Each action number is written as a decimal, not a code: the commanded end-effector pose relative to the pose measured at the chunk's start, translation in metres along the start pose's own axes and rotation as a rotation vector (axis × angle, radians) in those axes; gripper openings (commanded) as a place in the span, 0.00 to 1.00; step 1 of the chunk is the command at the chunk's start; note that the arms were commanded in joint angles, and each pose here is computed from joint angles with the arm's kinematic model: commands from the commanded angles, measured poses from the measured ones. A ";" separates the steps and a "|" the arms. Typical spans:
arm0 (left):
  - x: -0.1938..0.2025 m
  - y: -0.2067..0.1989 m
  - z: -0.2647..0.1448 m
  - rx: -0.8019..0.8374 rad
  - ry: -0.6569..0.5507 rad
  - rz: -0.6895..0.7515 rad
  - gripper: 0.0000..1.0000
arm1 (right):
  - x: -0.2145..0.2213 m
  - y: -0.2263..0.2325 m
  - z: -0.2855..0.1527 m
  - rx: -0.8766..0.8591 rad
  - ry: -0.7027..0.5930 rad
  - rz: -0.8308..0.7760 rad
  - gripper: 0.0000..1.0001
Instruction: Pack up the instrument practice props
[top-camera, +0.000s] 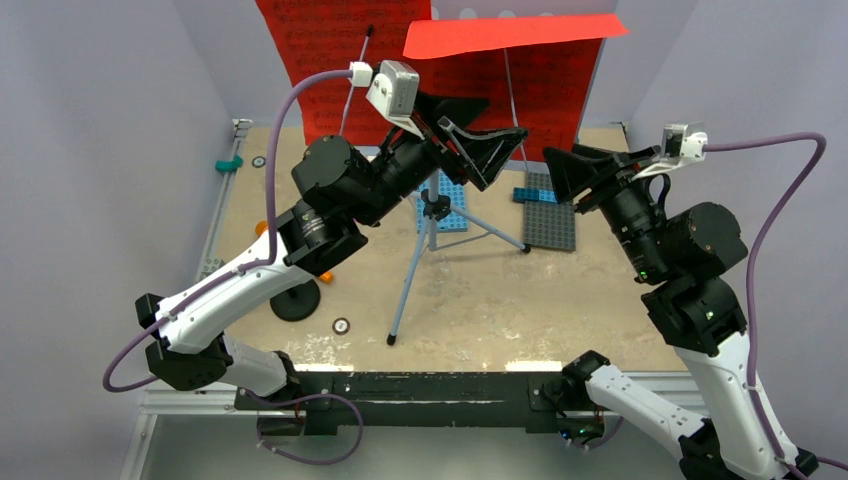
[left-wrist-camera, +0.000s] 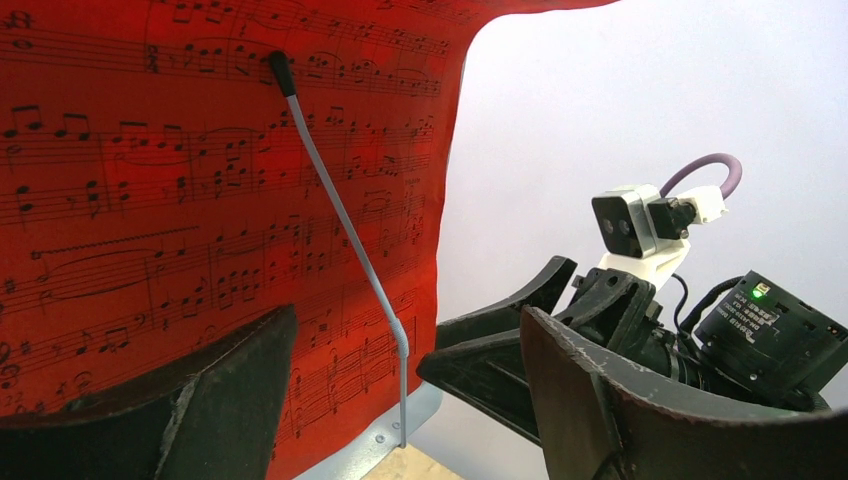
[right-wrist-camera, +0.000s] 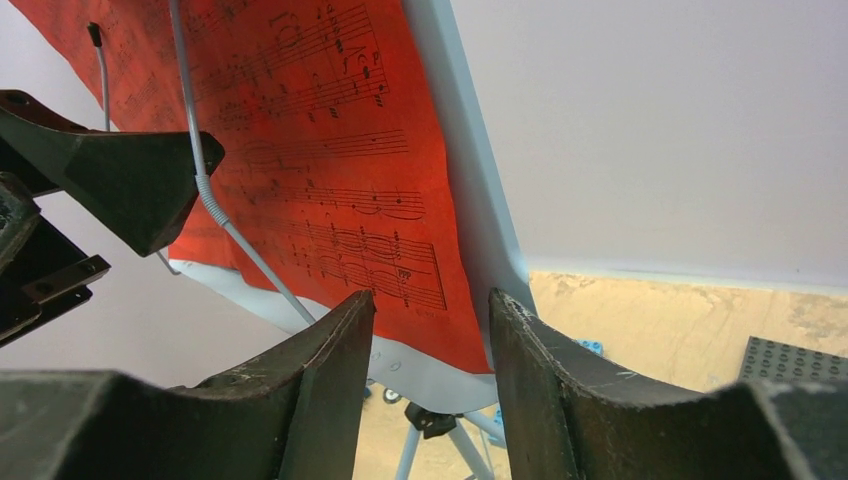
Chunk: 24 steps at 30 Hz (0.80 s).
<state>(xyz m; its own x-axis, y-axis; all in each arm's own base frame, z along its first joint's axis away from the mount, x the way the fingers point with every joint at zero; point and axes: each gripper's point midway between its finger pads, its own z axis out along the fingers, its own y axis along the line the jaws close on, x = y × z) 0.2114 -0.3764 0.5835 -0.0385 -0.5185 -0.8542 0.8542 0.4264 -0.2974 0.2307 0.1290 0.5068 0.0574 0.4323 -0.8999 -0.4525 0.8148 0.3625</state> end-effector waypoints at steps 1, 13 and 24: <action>-0.024 -0.011 0.002 0.043 -0.050 -0.018 0.85 | -0.017 0.002 0.000 0.005 -0.047 0.004 0.49; -0.022 -0.012 0.010 0.056 -0.045 -0.009 0.79 | -0.020 0.011 0.005 -0.043 -0.055 -0.001 0.22; -0.017 -0.005 0.018 0.045 -0.043 0.002 0.63 | -0.022 0.011 0.002 -0.049 -0.062 -0.022 0.08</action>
<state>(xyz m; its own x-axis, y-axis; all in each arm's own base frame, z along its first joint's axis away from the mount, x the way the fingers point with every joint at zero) 0.2179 -0.3890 0.5856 -0.0390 -0.5059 -0.8617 0.8661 0.4130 -0.2817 0.2353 0.1336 0.5060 0.0539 0.4233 -0.9044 -0.4616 0.8137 0.3533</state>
